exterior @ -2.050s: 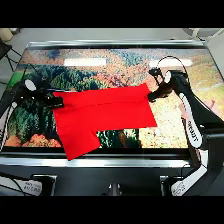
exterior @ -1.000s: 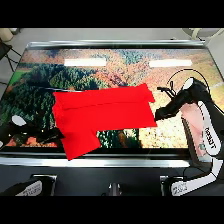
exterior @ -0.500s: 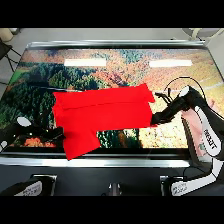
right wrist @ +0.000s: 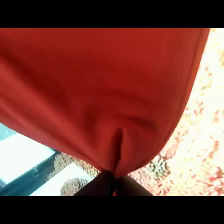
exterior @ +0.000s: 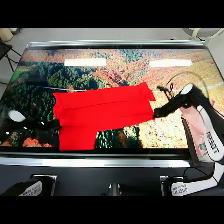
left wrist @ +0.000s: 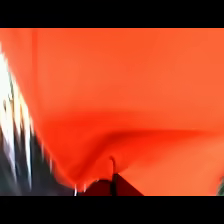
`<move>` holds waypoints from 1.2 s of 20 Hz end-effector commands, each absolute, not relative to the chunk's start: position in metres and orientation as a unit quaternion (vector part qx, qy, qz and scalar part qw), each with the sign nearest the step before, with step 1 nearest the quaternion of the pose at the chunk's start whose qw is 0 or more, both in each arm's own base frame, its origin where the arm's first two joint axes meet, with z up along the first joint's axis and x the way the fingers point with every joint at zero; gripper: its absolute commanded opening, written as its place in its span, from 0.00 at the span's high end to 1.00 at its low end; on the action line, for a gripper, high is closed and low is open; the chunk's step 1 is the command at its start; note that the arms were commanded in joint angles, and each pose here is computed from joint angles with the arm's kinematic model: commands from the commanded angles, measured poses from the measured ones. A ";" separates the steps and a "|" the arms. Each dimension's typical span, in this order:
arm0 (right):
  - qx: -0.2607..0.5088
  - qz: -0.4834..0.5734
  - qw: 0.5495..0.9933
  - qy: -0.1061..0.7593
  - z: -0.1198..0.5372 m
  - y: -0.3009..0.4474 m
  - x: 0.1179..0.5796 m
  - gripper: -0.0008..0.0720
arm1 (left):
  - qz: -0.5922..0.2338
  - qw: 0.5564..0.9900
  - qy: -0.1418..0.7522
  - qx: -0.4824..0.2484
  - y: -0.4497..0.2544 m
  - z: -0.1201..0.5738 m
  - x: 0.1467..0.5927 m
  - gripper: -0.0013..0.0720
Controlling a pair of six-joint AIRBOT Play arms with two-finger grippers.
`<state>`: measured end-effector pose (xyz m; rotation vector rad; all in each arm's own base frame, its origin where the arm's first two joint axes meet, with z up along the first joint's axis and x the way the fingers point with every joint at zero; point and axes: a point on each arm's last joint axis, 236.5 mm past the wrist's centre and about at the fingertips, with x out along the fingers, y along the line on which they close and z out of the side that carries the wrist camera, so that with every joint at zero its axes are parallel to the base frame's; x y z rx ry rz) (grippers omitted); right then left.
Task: Fold the shirts.
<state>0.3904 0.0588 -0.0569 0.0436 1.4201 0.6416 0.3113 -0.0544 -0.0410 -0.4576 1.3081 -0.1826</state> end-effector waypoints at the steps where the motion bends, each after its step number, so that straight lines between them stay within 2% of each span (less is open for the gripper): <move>1: -0.077 0.256 0.813 0.518 0.059 0.037 0.440 0.97 | -0.109 0.874 0.443 -0.168 -0.047 0.101 0.369 0.95; 3: -0.153 0.202 0.893 0.373 0.198 0.023 0.456 0.97 | -0.121 0.938 0.298 -0.133 -0.044 0.238 0.380 0.95; 4: -0.185 0.170 0.923 0.292 0.271 0.017 0.448 0.97 | -0.125 0.961 0.219 -0.114 -0.044 0.310 0.372 0.95; 6: -0.244 0.088 0.957 0.127 0.414 0.005 0.395 0.97 | -0.124 0.987 0.062 -0.081 -0.045 0.445 0.326 0.95; 8: -0.263 0.021 0.965 -0.001 0.512 0.000 0.316 0.97 | -0.115 0.989 -0.061 -0.065 -0.047 0.539 0.262 0.95; 9: -0.269 0.005 0.962 -0.041 0.536 0.002 0.284 0.97 | -0.116 0.986 -0.108 -0.058 -0.050 0.570 0.232 0.95; 11: -0.270 -0.007 0.960 -0.078 0.557 0.006 0.239 0.97 | -0.122 0.977 -0.160 -0.064 -0.055 0.602 0.193 0.95; 13: -0.268 -0.008 0.960 -0.082 0.559 0.008 0.221 0.97 | -0.120 0.975 -0.176 -0.061 -0.056 0.609 0.178 0.95; 19: -0.275 -0.006 0.961 -0.033 0.536 0.003 0.226 0.97 | -0.085 0.981 -0.170 -0.045 -0.041 0.605 0.187 0.96; 21: -0.270 0.004 0.963 0.018 0.512 -0.001 0.242 0.97 | -0.079 0.986 -0.139 -0.042 -0.038 0.591 0.203 0.96; 24: -0.221 0.042 0.961 0.160 0.440 -0.005 0.284 0.97 | -0.063 0.996 -0.045 -0.036 -0.027 0.547 0.249 0.96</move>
